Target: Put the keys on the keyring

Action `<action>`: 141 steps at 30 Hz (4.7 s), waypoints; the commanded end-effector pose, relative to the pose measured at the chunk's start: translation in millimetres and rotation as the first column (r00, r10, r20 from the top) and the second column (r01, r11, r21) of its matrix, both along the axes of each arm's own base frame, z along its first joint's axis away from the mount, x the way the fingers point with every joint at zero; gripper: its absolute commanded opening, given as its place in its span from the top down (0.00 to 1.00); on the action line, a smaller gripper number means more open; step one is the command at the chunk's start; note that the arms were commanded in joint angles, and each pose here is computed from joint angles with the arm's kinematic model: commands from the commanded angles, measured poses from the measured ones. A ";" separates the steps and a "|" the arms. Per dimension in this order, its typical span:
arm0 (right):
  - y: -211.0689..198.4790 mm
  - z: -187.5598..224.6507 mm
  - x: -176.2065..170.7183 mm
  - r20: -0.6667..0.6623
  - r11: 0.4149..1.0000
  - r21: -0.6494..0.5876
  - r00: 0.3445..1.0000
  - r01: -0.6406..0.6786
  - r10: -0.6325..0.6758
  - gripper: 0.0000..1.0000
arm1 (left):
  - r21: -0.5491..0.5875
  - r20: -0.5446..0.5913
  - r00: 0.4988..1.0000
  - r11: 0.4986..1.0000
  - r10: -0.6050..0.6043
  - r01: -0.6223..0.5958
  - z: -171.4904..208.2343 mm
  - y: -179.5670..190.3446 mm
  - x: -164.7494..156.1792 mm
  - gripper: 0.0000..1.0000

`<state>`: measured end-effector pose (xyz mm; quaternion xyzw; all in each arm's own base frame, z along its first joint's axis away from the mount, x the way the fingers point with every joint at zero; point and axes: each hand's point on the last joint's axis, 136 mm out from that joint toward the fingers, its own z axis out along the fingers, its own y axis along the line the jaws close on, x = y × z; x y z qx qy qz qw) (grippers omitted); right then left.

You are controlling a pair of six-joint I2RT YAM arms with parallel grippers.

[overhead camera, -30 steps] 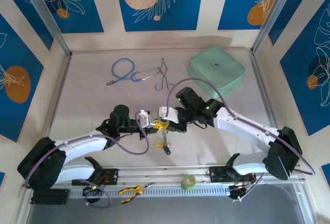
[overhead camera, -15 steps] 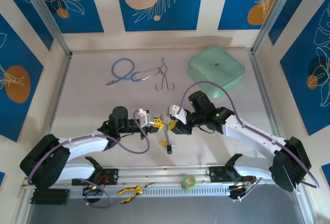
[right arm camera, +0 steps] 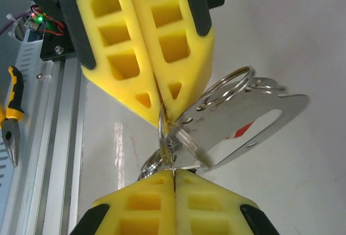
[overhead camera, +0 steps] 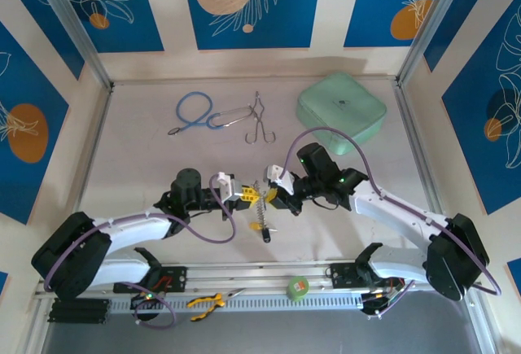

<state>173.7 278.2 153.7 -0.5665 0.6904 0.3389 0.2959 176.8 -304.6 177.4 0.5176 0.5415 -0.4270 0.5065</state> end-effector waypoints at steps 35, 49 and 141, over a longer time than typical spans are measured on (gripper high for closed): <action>2.8 29.1 -4.4 0.157 0.982 0.185 0.988 -0.037 0.007 0.77 | -0.069 0.041 0.999 0.997 -0.020 0.023 14.5 -3.7 -3.1 1.00; 11.0 27.5 4.3 0.173 0.986 0.165 0.985 -0.028 -0.002 0.78 | -0.073 0.042 0.999 0.997 -0.027 0.030 15.1 -4.2 -4.2 1.00; 4.8 16.8 -8.7 0.088 0.991 0.134 0.996 -0.003 -0.009 0.78 | -0.156 0.043 0.999 0.987 -0.030 0.036 36.8 -2.4 -6.8 1.00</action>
